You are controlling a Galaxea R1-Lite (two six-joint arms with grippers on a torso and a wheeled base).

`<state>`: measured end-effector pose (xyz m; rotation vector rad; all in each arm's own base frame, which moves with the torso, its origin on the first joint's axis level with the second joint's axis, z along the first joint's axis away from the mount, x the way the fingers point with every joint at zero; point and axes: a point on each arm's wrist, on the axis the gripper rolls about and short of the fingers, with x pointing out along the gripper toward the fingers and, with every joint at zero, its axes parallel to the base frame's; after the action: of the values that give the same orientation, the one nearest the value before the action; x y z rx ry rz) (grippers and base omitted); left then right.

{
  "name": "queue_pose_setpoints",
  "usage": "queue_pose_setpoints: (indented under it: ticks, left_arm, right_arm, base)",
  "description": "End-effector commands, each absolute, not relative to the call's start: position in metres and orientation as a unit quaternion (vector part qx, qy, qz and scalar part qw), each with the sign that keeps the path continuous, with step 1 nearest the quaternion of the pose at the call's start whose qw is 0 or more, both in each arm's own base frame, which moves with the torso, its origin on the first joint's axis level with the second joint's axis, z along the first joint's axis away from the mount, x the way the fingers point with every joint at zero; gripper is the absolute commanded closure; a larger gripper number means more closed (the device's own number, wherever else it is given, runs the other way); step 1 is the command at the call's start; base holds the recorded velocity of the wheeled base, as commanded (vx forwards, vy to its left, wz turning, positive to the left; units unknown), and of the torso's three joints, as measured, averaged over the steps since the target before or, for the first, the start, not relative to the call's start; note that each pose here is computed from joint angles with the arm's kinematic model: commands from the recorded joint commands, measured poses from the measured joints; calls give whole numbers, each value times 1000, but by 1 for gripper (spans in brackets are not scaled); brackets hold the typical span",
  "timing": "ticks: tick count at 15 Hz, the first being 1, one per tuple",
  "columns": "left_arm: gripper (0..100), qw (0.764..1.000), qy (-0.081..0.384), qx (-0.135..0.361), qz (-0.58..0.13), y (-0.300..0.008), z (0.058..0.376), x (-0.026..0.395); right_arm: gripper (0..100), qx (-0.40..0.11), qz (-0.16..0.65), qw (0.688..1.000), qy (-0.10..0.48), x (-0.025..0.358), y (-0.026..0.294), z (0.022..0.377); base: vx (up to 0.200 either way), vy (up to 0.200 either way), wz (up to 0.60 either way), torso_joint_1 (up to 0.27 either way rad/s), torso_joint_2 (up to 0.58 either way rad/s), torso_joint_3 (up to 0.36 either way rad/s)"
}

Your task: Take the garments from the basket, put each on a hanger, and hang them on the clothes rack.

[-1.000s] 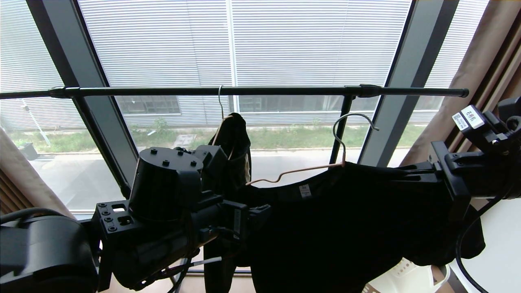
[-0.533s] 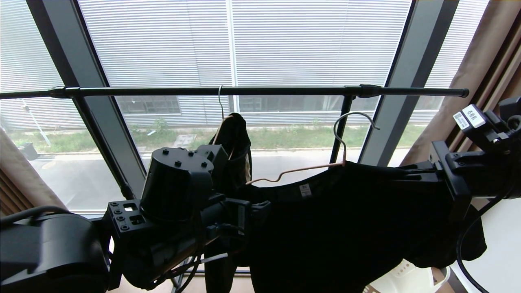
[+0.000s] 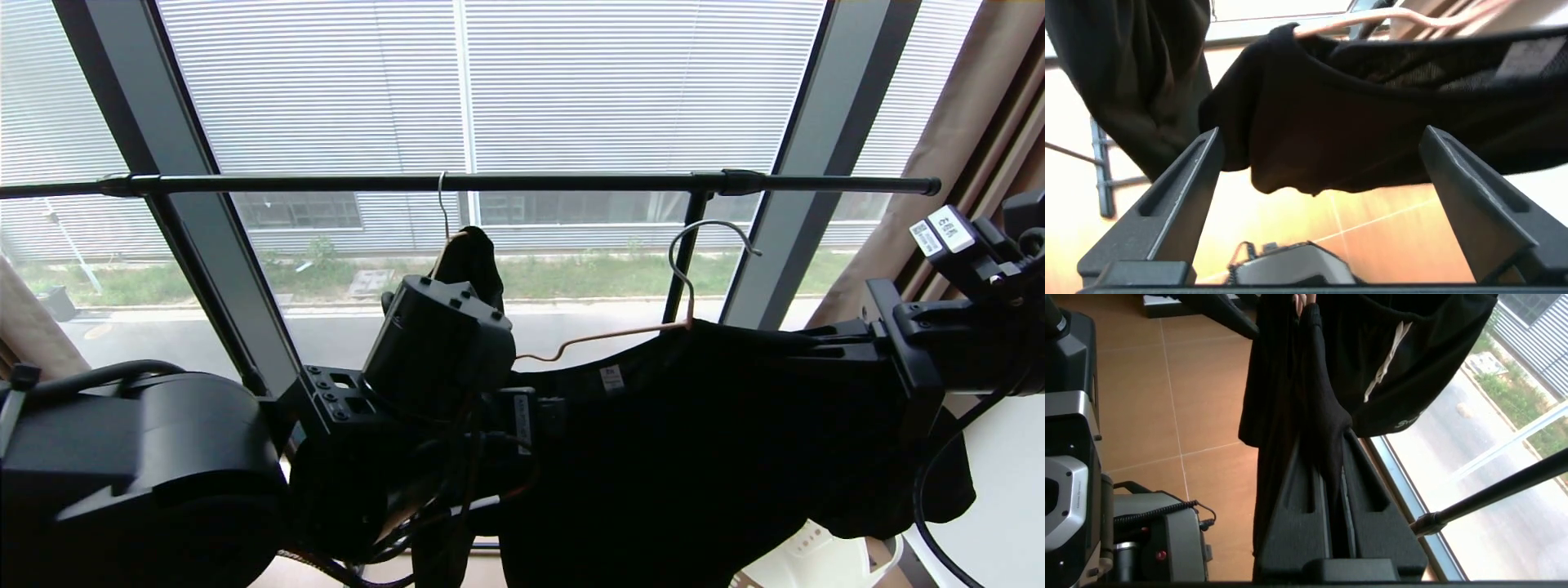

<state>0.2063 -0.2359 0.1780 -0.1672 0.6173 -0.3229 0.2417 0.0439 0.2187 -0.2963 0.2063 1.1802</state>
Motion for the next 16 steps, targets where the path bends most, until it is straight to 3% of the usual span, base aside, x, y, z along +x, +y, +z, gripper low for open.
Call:
queue_pose_setpoints:
  ticks: [1, 16]
  left_arm:
    - [0, 936, 304, -78, -158, -247, 173, 212]
    - [0, 938, 299, -80, -157, -267, 170, 228]
  right_arm:
    - [100, -138, 553, 816, 98, 243, 44, 218]
    - [100, -136, 556, 814, 101, 240, 44, 215]
  base:
    - [0, 0, 0, 0, 0, 0]
    - [0, 0, 0, 0, 0, 0]
